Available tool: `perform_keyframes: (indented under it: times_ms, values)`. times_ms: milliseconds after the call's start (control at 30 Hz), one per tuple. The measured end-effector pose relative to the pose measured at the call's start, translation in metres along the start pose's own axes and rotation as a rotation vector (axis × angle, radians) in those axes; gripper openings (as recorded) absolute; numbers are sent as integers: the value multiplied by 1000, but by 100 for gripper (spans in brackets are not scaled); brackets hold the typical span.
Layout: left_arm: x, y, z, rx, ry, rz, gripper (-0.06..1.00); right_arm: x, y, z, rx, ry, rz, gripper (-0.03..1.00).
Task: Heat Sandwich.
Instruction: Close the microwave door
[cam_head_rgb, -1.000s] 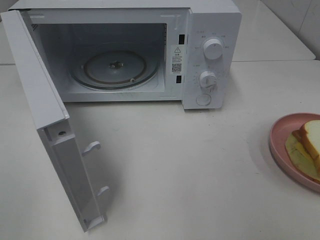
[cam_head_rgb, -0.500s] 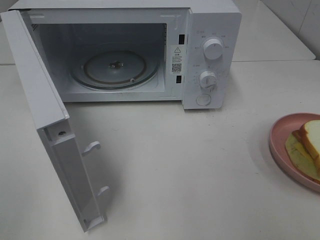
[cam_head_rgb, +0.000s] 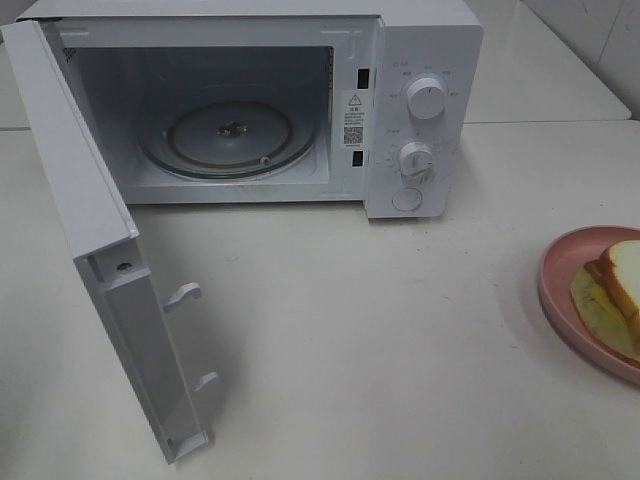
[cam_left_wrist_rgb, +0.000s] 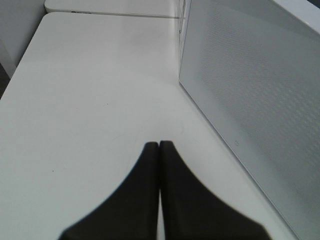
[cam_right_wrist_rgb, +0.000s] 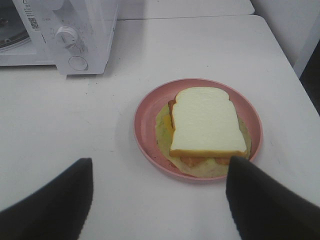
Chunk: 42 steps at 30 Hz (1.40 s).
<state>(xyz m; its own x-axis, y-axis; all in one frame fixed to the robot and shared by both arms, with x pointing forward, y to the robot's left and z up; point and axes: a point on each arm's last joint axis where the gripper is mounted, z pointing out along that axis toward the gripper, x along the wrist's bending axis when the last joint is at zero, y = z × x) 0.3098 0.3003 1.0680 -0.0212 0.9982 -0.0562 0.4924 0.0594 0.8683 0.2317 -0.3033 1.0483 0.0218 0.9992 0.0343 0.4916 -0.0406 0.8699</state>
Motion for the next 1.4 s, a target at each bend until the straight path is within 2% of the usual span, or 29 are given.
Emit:
perform_keyframes:
  times_ms: [267, 400, 733, 1067, 1233, 1300, 1400]
  values:
    - [4, -13, 39, -145, 18, 20, 0, 0, 0, 0, 0, 0, 0, 72]
    - [6, -21, 54, -184, 25, 19, 0, 0, 0, 0, -1, 0, 0, 72]
    - [8, -13, 85, -271, 39, 18, 0, 0, 0, 0, -1, 0, 0, 72]
    - [11, -10, 119, -283, 48, 10, 0, 0, 0, 0, -1, -1, 0, 72]
    - [8, -12, 133, -273, 9, 28, 0, 0, 0, 0, -1, -1, 0, 72]
    - [3, -14, 141, -268, -41, 53, 0, 0, 0, 0, -1, -1, 0, 72]
    - [0, -16, 146, -267, -78, 66, 0, 0, 0, 0, -1, -1, 0, 72]
